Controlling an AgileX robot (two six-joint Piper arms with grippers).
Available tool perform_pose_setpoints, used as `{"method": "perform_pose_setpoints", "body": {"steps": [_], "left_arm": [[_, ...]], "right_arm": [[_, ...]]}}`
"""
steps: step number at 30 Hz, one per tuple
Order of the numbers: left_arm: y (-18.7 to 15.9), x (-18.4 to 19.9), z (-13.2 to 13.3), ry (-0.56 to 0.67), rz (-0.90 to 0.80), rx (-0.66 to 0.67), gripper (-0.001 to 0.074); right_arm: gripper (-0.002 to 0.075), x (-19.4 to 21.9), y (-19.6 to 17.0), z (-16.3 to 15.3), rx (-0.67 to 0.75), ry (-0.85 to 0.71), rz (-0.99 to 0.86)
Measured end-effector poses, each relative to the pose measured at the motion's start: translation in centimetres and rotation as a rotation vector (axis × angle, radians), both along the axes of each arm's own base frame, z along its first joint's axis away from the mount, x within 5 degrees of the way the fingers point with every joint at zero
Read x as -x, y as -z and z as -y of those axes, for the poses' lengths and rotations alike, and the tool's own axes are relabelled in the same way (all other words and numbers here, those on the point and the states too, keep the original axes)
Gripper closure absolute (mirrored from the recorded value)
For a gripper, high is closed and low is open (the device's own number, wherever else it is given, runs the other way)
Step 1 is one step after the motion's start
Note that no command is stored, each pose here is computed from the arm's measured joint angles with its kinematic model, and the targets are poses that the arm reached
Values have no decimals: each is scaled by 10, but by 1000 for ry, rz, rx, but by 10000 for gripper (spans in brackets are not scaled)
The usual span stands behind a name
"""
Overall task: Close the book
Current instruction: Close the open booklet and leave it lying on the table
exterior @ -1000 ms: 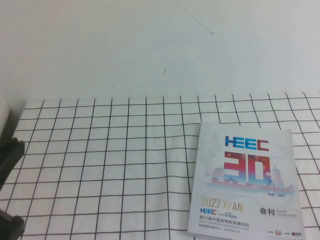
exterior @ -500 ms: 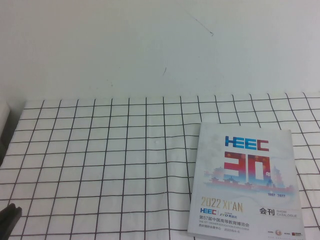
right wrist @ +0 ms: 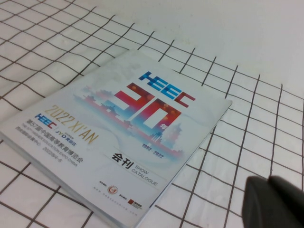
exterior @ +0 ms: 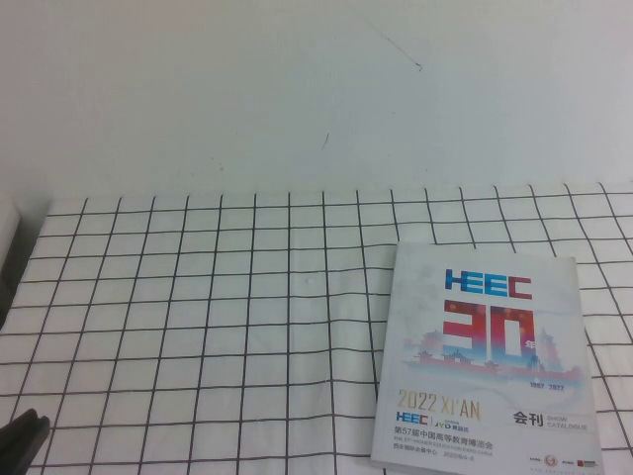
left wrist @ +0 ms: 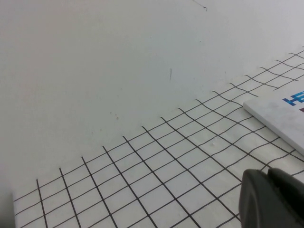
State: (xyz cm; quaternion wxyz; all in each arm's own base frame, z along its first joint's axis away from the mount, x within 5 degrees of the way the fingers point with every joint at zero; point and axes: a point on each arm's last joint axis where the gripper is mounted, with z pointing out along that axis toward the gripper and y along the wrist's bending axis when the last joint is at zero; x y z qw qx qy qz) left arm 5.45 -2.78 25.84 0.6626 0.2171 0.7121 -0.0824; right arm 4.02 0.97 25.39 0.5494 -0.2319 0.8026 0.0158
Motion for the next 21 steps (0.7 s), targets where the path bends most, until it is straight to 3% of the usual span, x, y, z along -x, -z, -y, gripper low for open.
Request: {"method": "perform_pose_setpoints", "body": {"steps": [11, 16, 21], "left_arm": [[5, 0, 0, -2, -1, -20, 737], [21, 0, -9, -105, 77, -146, 737], [48, 2, -16, -213, 25, -48, 737]], "right_arm": [[729, 0, 0, 0, -1, 0, -3], [729, 0, 0, 0, -1, 0, -2], [729, 0, 0, 0, -2, 0, -1]]}}
